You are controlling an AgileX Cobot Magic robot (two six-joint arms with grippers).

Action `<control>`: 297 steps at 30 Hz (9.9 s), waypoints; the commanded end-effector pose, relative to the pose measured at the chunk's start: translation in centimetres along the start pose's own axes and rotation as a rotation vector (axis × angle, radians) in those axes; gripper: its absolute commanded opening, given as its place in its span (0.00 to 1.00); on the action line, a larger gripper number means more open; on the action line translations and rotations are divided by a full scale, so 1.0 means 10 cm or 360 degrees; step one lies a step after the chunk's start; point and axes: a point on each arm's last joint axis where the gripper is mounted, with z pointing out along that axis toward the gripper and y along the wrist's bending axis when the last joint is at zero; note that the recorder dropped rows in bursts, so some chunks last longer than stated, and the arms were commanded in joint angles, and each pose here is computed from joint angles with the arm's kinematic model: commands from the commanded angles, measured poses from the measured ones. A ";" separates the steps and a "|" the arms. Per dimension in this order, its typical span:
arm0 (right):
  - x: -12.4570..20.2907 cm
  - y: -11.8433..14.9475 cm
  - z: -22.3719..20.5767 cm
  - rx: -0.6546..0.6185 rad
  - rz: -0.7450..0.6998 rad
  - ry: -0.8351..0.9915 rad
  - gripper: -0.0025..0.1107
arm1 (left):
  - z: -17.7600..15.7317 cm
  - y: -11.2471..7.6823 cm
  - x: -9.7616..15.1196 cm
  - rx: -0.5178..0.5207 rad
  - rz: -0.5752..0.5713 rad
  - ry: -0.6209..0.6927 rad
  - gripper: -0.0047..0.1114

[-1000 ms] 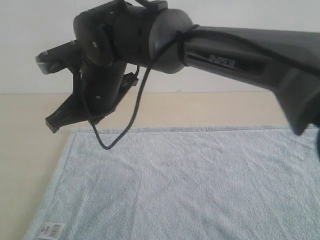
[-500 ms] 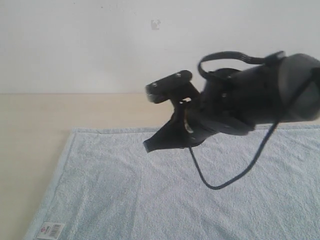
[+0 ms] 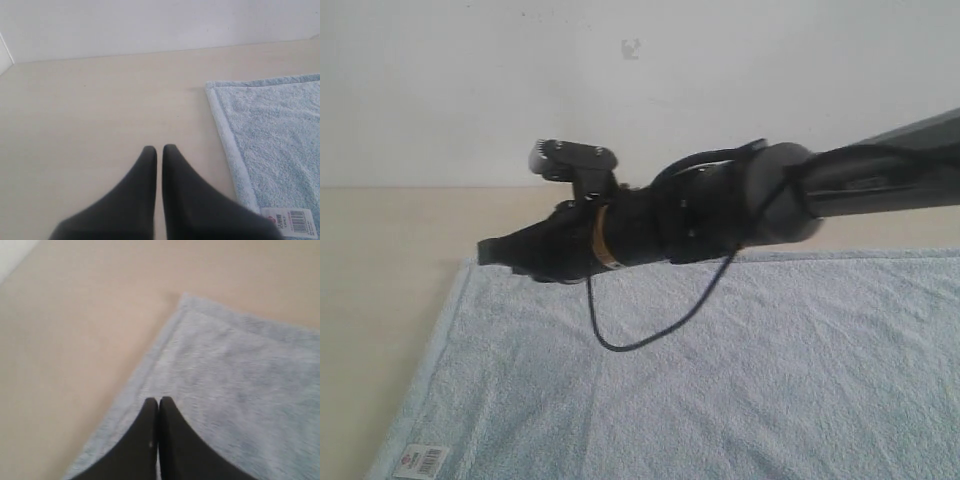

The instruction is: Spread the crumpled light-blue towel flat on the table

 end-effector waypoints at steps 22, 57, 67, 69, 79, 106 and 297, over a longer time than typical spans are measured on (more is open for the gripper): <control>0.29 0.76 0.21 0.1389 -0.1926 0.0279 0.02 | 0.00 0.00 0.00 -0.0007 0.0003 -0.0011 0.07; 0.30 -0.35 1.20 0.0166 -0.0223 0.0588 0.02 | 0.00 0.00 0.00 -0.0007 0.0003 -0.0011 0.07; 0.20 -0.35 1.48 0.0087 -0.0108 0.0447 0.02 | 0.00 0.00 0.00 -0.0007 0.0003 -0.0011 0.07; 0.17 -0.33 1.49 0.0061 -0.0123 0.0460 0.02 | 0.00 0.00 0.00 -0.0007 0.0003 -0.0011 0.07; -0.23 -0.07 0.90 0.0228 -0.0434 0.0858 0.02 | 0.00 0.00 0.00 -0.0007 0.0003 -0.0011 0.07; -0.45 0.02 0.93 0.0241 -0.0515 0.0513 0.02 | 0.00 0.00 0.00 -0.0007 0.0003 -0.0011 0.07; 2.28 -0.30 -3.66 0.1432 -0.0025 -0.0882 0.02 | 0.00 0.01 -0.02 -0.0009 0.0057 -0.0051 0.07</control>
